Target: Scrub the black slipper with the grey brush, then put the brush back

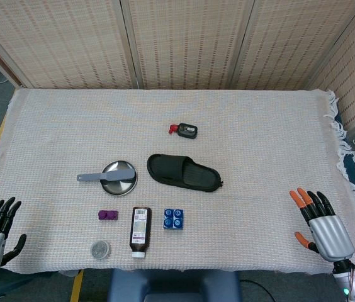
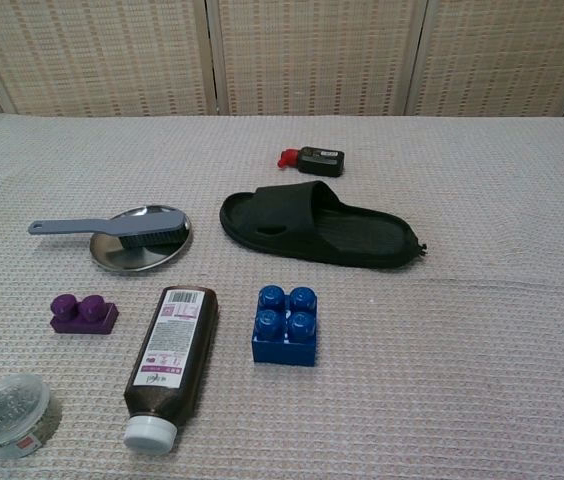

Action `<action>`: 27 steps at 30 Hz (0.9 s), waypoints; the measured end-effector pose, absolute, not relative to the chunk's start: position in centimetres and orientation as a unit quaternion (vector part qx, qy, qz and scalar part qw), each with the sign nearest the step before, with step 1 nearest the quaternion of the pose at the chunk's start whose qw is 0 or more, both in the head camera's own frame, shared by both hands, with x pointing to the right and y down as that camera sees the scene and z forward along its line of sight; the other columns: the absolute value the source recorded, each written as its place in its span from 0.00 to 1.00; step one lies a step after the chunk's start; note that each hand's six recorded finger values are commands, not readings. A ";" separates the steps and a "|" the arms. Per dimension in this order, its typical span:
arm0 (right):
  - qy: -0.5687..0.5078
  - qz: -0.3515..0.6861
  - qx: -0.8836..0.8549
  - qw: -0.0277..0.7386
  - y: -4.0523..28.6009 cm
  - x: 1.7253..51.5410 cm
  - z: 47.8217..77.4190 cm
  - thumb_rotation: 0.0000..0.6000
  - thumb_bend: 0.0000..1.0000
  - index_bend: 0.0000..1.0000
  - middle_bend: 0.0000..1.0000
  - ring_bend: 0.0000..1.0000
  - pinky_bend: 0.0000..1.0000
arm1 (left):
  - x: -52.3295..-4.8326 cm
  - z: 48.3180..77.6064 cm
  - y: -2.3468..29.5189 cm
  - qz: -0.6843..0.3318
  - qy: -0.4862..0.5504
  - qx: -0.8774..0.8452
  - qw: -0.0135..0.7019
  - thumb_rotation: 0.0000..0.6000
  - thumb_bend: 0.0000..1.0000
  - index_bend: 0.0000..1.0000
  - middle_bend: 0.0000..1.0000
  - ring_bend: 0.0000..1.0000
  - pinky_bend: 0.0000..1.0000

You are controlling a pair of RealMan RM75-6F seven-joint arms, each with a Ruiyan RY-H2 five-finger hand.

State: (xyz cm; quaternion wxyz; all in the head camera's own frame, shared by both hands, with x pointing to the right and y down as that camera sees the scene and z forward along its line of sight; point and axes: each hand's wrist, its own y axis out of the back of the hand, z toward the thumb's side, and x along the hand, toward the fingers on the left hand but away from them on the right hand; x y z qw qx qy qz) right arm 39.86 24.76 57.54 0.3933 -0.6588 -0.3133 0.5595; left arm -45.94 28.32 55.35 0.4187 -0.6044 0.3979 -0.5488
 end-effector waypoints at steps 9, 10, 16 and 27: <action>-0.316 0.561 -0.658 0.391 24.7 39.9 57.5 1.00 0.14 0.00 0.00 0.00 0.00 | -44.8 56.2 27.3 -0.524 0.394 -0.626 0.423 1.00 0.38 0.07 0.05 0.24 0.50; -0.314 0.562 -0.658 0.391 24.7 39.9 57.6 1.00 0.14 0.00 0.00 0.00 0.00 | -44.5 56.6 26.8 -0.520 0.392 -0.631 0.422 1.00 0.38 0.07 0.06 0.34 0.61; -0.304 0.570 -0.657 0.389 24.9 39.8 58.4 1.00 0.14 0.00 0.00 0.00 0.00 | -41.9 58.7 23.2 -0.501 0.385 -0.666 0.398 1.00 0.38 0.13 0.15 0.74 0.97; -0.298 0.590 -0.646 0.381 24.5 40.7 59.4 1.00 0.14 0.00 0.00 0.00 0.00 | -36.3 63.7 18.3 -0.542 0.329 -0.655 0.410 1.00 0.38 0.20 0.19 0.93 1.00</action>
